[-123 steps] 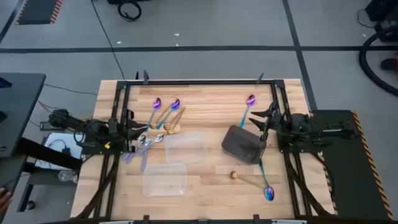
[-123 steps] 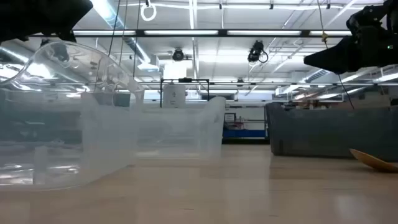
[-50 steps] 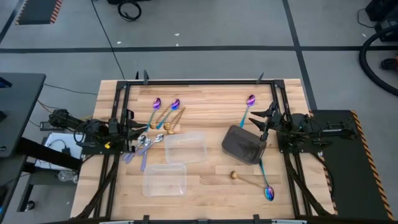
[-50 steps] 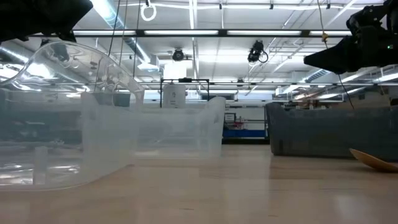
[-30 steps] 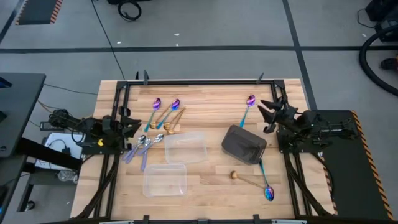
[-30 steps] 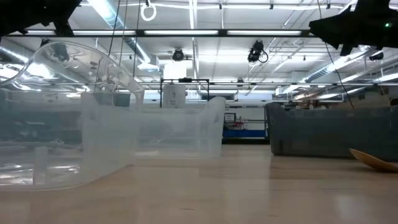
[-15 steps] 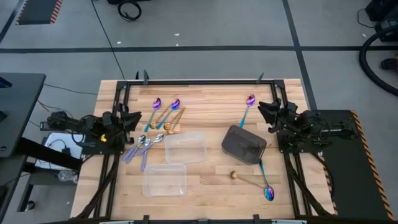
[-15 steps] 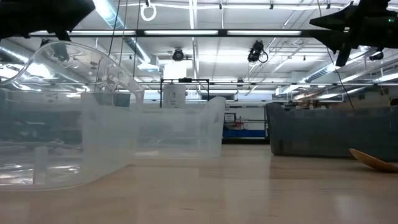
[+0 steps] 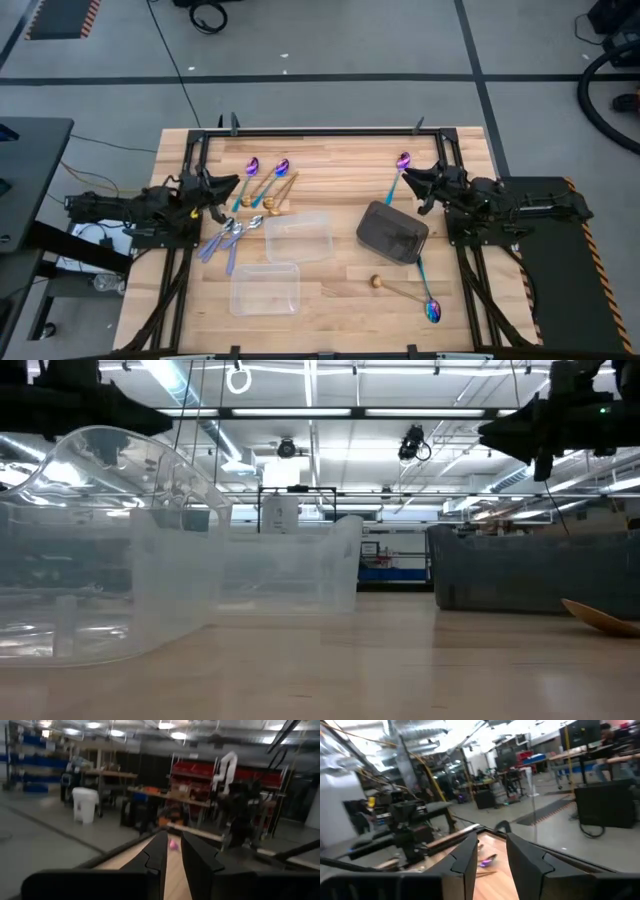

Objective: Sort silverware by color (type)
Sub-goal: Put the blue spoon into the black transparent bin

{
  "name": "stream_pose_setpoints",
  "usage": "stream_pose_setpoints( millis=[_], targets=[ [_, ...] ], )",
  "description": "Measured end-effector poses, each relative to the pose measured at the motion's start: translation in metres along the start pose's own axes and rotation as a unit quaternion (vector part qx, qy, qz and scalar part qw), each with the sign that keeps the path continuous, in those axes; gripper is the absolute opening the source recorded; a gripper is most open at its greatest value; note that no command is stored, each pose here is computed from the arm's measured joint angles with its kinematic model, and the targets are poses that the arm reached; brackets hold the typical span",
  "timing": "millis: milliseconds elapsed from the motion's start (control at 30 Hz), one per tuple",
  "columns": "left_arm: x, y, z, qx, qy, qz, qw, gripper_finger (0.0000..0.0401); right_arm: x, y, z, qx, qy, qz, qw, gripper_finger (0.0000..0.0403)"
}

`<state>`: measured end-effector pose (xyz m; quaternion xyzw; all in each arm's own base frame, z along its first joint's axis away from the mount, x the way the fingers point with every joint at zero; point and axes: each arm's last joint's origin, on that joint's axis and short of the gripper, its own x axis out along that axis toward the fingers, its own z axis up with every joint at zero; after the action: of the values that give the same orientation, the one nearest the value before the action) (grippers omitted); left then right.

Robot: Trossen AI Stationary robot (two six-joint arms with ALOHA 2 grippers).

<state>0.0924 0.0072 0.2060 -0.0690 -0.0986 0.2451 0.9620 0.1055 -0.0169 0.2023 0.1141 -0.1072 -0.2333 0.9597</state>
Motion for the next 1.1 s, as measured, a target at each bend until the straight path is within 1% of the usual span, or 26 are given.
stream_pose_setpoints(
  millis=[100, 267, 367, 467, 567, 667, 733, 867, 967, 1100],
  targets=[
    [0.000, 0.001, -0.005, 0.005, 0.024, 0.006, 1.000, 0.0062, 0.007, 0.000, 0.002, -0.013, 0.015, -0.014, 1.000, 0.0114],
    [0.000, 0.001, -0.006, 0.013, 0.030, 0.007, 0.999, 0.0062, 0.019, 0.001, 0.005, -0.027, 0.043, -0.018, 0.999, 0.0113],
    [0.000, 0.001, 0.001, 0.019, 0.035, 0.008, 0.999, 0.0061, 0.026, 0.003, 0.006, -0.036, 0.059, -0.026, 0.997, 0.0113],
    [-0.001, 0.002, 0.012, 0.026, 0.030, 0.014, 0.999, 0.0061, 0.037, 0.006, 0.007, -0.043, 0.084, -0.025, 0.995, 0.0113],
    [-0.001, 0.004, 0.021, 0.058, 0.037, 0.026, 0.997, 0.0061, 0.050, 0.011, 0.008, -0.050, 0.120, -0.037, 0.991, 0.0113],
    [0.001, 0.007, 0.025, 0.086, 0.045, 0.050, 0.994, 0.0061, 0.065, 0.015, 0.009, -0.066, 0.159, -0.049, 0.984, 0.0113],
    [0.002, 0.010, 0.025, 0.103, 0.049, 0.072, 0.991, 0.0061, 0.074, 0.017, 0.009, -0.079, 0.189, -0.059, 0.977, 0.0113],
    [0.004, 0.015, 0.024, 0.134, 0.056, 0.107, 0.984, 0.0061, 0.090, 0.019, 0.013, -0.102, 0.258, -0.088, 0.957, 0.0113],
    [0.006, 0.018, 0.025, 0.139, 0.058, 0.124, 0.981, 0.0061, 0.100, 0.018, 0.015, -0.118, 0.304, -0.117, 0.938, 0.0113],
    [0.006, 0.019, 0.025, 0.122, 0.054, 0.130, 0.982, 0.0061, 0.108, 0.014, 0.014, -0.159, 0.366, -0.138, 0.907, 0.0113]
  ],
)
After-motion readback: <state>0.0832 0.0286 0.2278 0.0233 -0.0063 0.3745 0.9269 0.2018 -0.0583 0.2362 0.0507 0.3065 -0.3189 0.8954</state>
